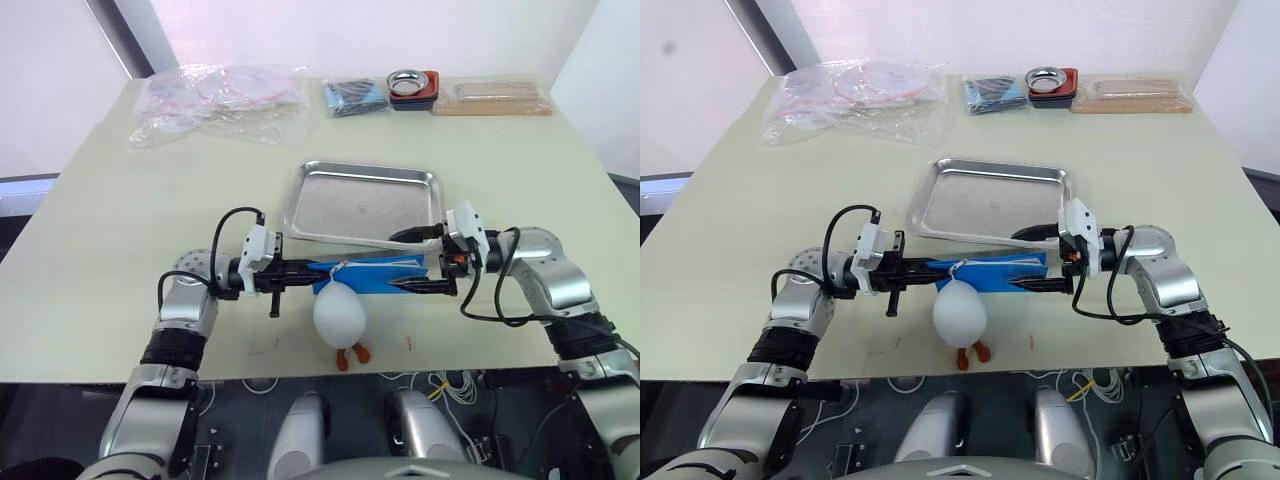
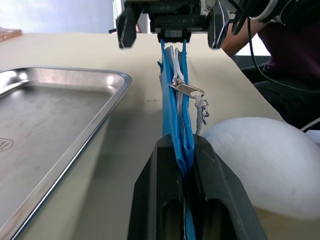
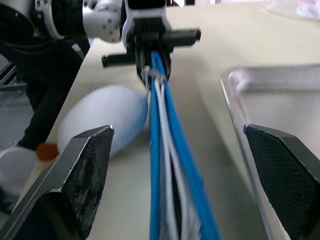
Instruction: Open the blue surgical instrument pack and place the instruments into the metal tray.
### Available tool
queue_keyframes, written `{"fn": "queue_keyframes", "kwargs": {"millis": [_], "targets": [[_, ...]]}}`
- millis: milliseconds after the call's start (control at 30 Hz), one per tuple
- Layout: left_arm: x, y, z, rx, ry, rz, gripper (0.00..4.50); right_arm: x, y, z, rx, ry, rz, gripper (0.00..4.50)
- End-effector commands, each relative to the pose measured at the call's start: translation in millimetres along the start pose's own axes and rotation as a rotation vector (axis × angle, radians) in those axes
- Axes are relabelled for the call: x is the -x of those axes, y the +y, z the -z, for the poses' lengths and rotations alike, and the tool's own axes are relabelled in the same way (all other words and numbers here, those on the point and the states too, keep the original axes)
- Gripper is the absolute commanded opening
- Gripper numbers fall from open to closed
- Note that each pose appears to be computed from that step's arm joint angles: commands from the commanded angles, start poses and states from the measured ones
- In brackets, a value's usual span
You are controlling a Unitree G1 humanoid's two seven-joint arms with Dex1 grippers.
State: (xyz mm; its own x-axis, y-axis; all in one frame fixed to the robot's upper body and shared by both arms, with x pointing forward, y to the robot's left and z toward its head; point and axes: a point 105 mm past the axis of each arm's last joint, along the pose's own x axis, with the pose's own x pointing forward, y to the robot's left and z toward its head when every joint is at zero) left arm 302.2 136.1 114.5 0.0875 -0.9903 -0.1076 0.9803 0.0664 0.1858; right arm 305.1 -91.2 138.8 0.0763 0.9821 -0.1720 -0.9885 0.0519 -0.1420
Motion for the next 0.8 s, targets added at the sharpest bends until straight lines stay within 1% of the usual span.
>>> {"fn": "queue_keyframes", "kwargs": {"millis": [33, 100, 167, 233, 433, 467, 500, 800], "targets": [[-2.8, -1.3, 0.5, -0.006, 0.013, 0.021, 0.00, 4.3, 2.7, 3.0, 0.019, -0.008, 0.004, 4.38], [-3.4, -1.8, 0.3, -0.005, 0.013, 0.023, 0.00, 3.1, 4.3, 6.0, 0.013, -0.014, 0.005, 4.38], [-3.2, -1.7, 0.5, -0.004, 0.014, 0.026, 0.00, 1.8, 4.2, 5.6, 0.003, -0.036, 0.009, 3.98], [-2.9, -1.1, 0.5, -0.003, 0.017, 0.026, 0.00, 1.0, 3.5, 4.4, -0.003, -0.055, 0.013, 3.41], [-4.2, -1.7, 0.4, -0.003, 0.018, 0.031, 0.00, -0.4, 2.8, 2.8, -0.034, -0.099, 0.014, 0.55], [-4.3, -2.1, 0.5, -0.002, 0.018, 0.033, 0.00, -0.8, 2.2, 2.2, -0.037, -0.106, 0.016, 0.20], [-4.4, -2.3, 0.5, -0.002, 0.018, 0.034, 0.00, -1.2, 1.7, 1.8, -0.039, -0.111, 0.018, 0.09], [-2.9, -0.4, -0.9, 0.016, 0.013, 0.021, 0.00, -1.9, 0.8, 8.5, -0.033, -0.084, 0.023, 0.09]]}}
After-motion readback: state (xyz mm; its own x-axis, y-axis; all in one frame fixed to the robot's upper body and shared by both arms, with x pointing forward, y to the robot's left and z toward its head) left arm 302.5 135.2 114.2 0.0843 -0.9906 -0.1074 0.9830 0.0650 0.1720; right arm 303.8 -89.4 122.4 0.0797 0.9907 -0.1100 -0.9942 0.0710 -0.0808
